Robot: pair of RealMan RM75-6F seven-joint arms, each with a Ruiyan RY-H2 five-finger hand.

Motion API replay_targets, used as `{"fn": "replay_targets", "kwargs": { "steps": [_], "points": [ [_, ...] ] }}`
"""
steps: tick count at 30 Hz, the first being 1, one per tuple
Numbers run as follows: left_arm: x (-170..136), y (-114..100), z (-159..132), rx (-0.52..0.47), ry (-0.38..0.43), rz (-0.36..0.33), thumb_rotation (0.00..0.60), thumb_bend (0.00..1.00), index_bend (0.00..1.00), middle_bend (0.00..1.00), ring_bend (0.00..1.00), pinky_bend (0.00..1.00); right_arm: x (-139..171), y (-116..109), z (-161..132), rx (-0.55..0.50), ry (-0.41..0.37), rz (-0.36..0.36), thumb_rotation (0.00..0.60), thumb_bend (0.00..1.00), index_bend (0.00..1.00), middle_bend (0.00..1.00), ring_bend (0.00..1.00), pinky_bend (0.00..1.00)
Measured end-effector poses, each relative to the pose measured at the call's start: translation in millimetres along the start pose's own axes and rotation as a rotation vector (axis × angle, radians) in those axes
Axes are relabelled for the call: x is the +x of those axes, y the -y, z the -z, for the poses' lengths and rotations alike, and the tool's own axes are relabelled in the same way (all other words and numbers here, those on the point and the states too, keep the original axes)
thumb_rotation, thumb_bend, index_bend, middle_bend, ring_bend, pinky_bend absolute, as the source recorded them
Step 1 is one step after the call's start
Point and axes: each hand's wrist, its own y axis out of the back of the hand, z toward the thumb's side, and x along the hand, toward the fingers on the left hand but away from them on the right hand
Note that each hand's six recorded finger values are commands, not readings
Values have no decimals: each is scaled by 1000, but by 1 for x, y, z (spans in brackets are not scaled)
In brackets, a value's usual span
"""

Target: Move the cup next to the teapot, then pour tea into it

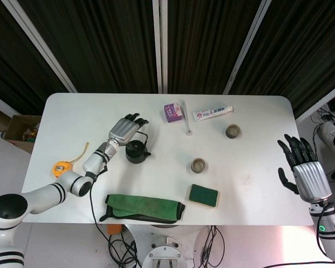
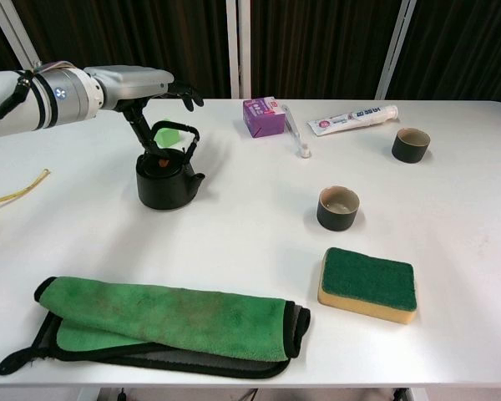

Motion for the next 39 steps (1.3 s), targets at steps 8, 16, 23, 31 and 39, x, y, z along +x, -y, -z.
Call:
{"fn": "replay_targets", "kwargs": {
  "steps": [8,16,23,31,39],
  "points": [
    [-3,-2,-3,-4,11,-5,600,97,167,177,44,128,1,5,0,0,4,-18,600,477,0,0,0,0],
    [-6,-10,-2,-6,17,-20,600,126,185,188,74,128,0,11,-4,2,-8,-40,600,477,0,0,0,0],
    [-9,-11,0,-28,15,-16,585,369,193,194,74,128,-4,22,-11,18,-20,-112,600,479,0,29,0,0],
    [-12,-17,2,-33,19,-40,566,346,194,194,74,128,-22,48,-24,87,-61,-244,600,505,0,43,0,0],
    [-16,-23,12,-31,3,-65,567,204,192,194,74,128,-52,84,-47,189,-124,-399,600,218,0,0,0,0]
  ]
}}
